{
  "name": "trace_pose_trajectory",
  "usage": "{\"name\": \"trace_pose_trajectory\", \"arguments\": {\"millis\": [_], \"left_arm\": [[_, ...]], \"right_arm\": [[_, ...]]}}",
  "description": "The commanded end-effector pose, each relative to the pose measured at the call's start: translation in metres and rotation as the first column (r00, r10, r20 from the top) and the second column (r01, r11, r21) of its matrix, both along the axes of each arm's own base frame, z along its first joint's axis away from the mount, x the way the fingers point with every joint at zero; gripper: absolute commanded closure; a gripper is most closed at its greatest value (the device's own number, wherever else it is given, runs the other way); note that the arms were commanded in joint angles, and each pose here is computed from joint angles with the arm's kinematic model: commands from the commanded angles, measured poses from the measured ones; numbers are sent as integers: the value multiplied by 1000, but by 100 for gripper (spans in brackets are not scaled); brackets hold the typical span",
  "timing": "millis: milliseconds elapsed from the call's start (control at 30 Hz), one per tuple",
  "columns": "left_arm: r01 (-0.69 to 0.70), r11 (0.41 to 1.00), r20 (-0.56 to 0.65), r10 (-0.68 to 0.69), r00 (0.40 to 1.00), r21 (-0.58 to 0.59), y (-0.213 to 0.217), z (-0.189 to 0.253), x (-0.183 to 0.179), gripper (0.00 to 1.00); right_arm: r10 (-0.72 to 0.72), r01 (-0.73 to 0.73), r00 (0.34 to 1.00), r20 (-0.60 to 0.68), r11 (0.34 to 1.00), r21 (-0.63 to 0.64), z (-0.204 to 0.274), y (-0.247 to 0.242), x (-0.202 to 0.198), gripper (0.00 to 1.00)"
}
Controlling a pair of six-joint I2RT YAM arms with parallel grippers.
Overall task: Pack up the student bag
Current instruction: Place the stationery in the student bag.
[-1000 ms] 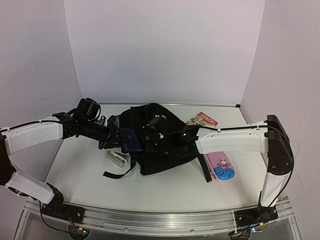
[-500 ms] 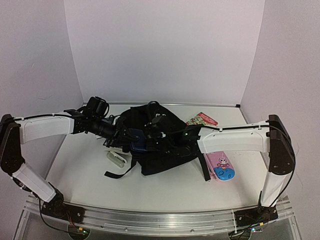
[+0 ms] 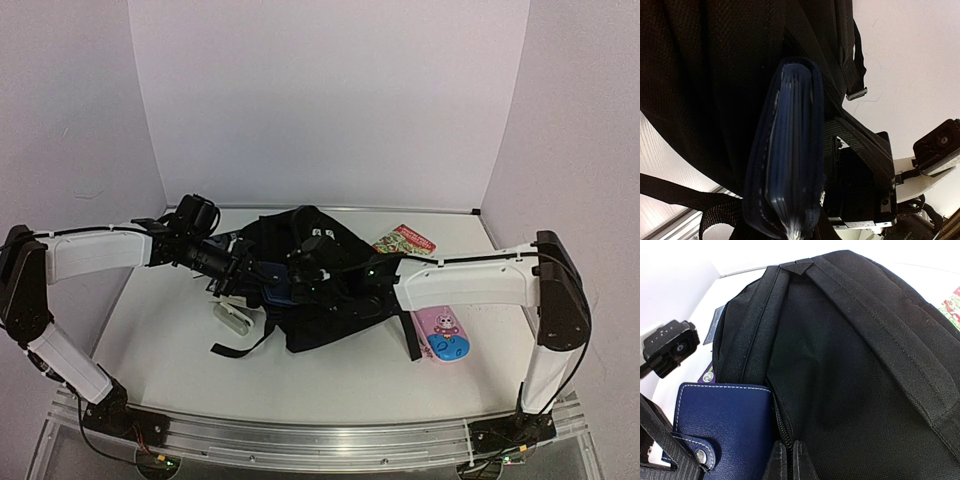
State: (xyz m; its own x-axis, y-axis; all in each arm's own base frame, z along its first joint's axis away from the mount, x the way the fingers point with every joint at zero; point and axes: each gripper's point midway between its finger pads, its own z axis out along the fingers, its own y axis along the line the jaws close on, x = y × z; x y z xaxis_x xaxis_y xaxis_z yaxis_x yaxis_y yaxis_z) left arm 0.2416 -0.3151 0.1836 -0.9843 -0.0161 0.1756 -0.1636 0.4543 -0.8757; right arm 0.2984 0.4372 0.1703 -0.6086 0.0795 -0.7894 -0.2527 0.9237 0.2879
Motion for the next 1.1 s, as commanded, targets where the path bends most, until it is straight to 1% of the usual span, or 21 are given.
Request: {"name": "trace_pose_trajectory", "arguments": {"millis": [0, 200, 367, 467, 633, 733, 900, 1067], "left_arm": [[113, 990, -181, -127, 975, -86, -5, 10, -39, 100], [128, 990, -226, -136, 964, -49, -3, 6, -41, 100], [148, 989, -265, -149, 953, -23, -6, -12, -41, 100], [165, 986, -253, -164, 954, -15, -10, -16, -37, 100], [175, 984, -235, -179, 955, -36, -18, -14, -27, 100], [154, 988, -176, -153, 972, -7, -21, -13, -14, 100], [65, 997, -22, -64, 998, 53, -21, -9, 13, 100], [-39, 999, 66, 36, 997, 35, -20, -4, 34, 100]], "right_arm": [[-65, 41, 992, 108, 976, 213, 66, 10, 12, 100], [-59, 35, 992, 108, 978, 208, 63, 10, 8, 100], [-26, -1, 993, 118, 975, 222, 66, 18, 1, 100], [12, -40, 992, 124, 974, 224, 67, 26, -4, 100], [50, -75, 992, 120, 973, 218, 64, 32, -11, 100], [59, -81, 992, 111, 974, 210, 58, 32, -15, 100], [63, -79, 995, 83, 973, 216, 49, 26, -22, 100], [71, -80, 996, 46, 967, 243, 45, 20, -32, 100]]}}
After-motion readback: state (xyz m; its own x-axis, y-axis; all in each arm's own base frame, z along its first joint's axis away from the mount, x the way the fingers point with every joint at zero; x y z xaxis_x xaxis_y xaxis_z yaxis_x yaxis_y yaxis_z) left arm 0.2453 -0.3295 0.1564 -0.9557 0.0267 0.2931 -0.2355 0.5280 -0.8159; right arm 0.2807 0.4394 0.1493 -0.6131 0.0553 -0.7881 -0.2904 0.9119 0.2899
